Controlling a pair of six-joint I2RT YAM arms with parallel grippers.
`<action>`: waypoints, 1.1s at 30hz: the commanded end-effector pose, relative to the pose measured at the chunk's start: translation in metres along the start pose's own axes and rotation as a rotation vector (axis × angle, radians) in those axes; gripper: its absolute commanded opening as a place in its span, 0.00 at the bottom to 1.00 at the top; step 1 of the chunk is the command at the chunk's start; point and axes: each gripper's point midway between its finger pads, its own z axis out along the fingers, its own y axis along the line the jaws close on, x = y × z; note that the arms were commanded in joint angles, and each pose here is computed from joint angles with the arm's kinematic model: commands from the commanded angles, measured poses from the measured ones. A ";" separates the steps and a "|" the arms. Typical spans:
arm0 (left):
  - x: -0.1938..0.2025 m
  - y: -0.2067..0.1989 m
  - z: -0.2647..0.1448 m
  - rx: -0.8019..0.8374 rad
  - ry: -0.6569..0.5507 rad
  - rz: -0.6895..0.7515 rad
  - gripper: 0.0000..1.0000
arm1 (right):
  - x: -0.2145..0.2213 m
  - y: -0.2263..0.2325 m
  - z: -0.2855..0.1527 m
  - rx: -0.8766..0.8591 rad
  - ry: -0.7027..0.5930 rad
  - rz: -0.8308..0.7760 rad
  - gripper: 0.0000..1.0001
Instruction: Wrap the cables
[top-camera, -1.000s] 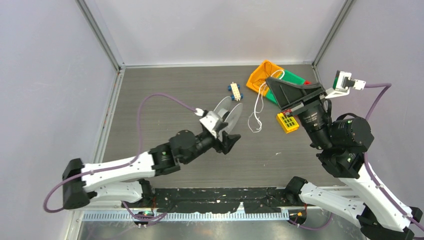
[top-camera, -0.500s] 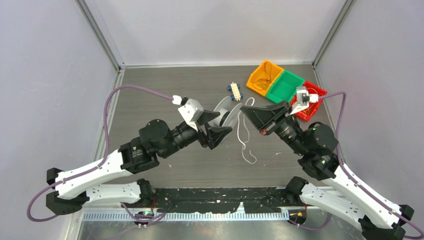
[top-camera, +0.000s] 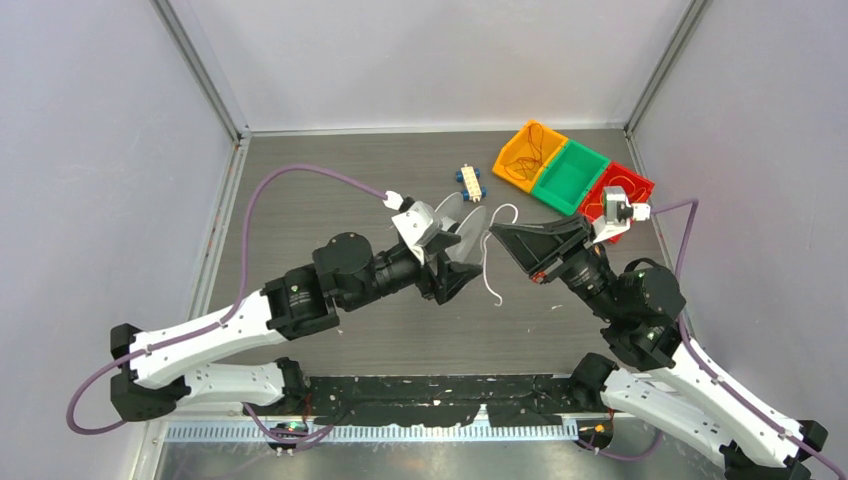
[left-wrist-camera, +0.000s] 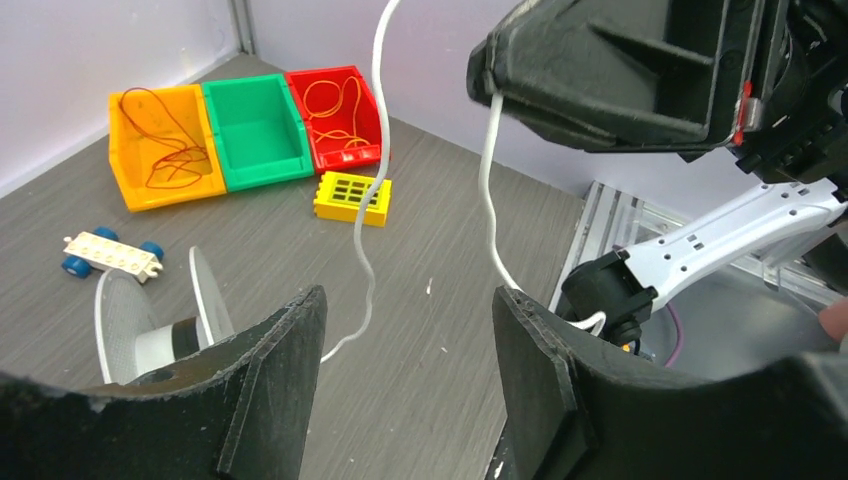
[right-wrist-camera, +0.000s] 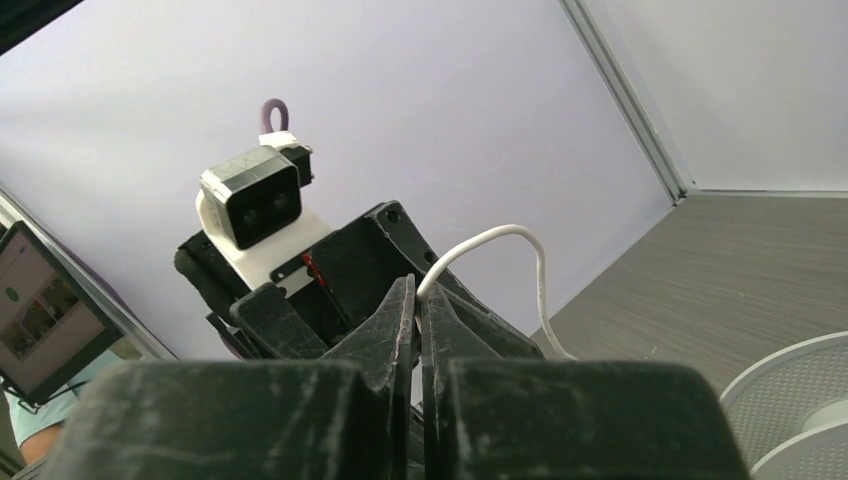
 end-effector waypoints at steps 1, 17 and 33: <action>-0.031 -0.014 0.003 0.062 -0.083 -0.034 0.61 | -0.012 0.014 -0.002 -0.053 -0.048 0.010 0.05; -0.030 0.000 0.002 -0.017 -0.076 -0.072 0.57 | -0.009 0.004 -0.012 -0.022 -0.048 -0.040 0.05; -0.044 -0.040 0.008 0.178 -0.056 -0.114 0.58 | -0.004 0.002 -0.011 -0.016 -0.028 -0.044 0.05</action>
